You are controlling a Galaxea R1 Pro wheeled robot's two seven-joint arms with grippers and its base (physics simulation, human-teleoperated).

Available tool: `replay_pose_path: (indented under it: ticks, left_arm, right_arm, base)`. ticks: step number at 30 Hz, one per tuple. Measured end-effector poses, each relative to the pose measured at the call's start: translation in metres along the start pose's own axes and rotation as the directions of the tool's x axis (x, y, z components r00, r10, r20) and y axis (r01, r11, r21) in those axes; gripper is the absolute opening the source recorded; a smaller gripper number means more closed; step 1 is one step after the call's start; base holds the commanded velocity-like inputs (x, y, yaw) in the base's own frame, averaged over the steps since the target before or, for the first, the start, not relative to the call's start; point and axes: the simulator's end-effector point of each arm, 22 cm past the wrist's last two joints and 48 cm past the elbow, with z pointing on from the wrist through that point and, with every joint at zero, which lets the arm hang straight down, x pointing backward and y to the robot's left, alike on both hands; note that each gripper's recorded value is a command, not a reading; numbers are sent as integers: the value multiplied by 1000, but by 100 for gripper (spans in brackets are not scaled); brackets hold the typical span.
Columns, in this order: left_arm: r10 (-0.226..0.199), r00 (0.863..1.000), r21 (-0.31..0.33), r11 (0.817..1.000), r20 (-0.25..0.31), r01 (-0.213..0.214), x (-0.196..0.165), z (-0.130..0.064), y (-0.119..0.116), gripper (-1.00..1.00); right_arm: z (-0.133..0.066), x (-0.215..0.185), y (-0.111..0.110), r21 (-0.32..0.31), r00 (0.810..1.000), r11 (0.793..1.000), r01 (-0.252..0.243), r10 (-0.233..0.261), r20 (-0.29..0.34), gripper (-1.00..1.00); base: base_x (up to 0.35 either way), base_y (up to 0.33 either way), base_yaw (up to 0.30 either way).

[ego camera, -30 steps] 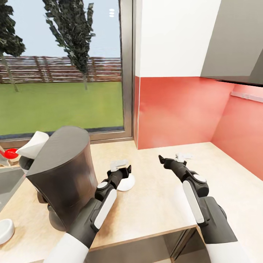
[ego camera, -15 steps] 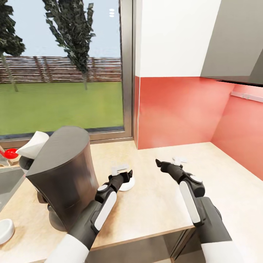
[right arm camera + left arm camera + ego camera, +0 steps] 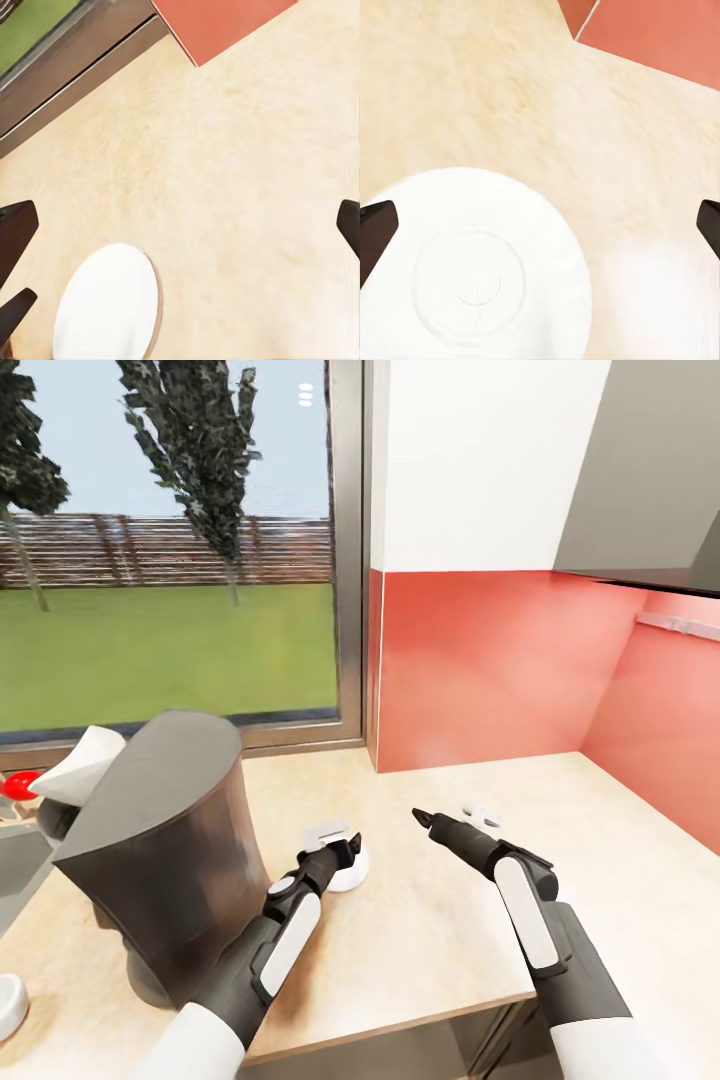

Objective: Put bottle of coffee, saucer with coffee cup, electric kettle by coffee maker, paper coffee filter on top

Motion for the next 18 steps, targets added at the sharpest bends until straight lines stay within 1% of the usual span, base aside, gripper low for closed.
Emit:
replay_pose_path:
  ticks: [4, 9, 14, 18]
  left_arm:
    - [-2, 1000, 2, 1000, -2, 2, 1, 0, 0, 100]
    - [-2, 1000, 24, 1000, -2, 2, 1, 0, -5, 100]
    - [-3, 1000, 27, 1000, -2, 3, 1, 0, -6, 100]
    - [-3, 1000, 27, 1000, -2, 3, 1, 0, -6, 100]
  right_arm:
    - [0, 0, 0, 0, 1000, 1000, 0, 0, 0, 100]
    - [0, 0, 0, 0, 1000, 1000, -1, 1, 0, 100]
    - [0, 0, 0, 0, 1000, 1000, -1, 1, 0, 100]
    - [0, 0, -1, 0, 1000, 1000, -1, 1, 0, 100]
  base:
    - [20, 0, 0]
    - [1, 0, 0]
    - [187, 0, 0]
    - [48, 0, 0]
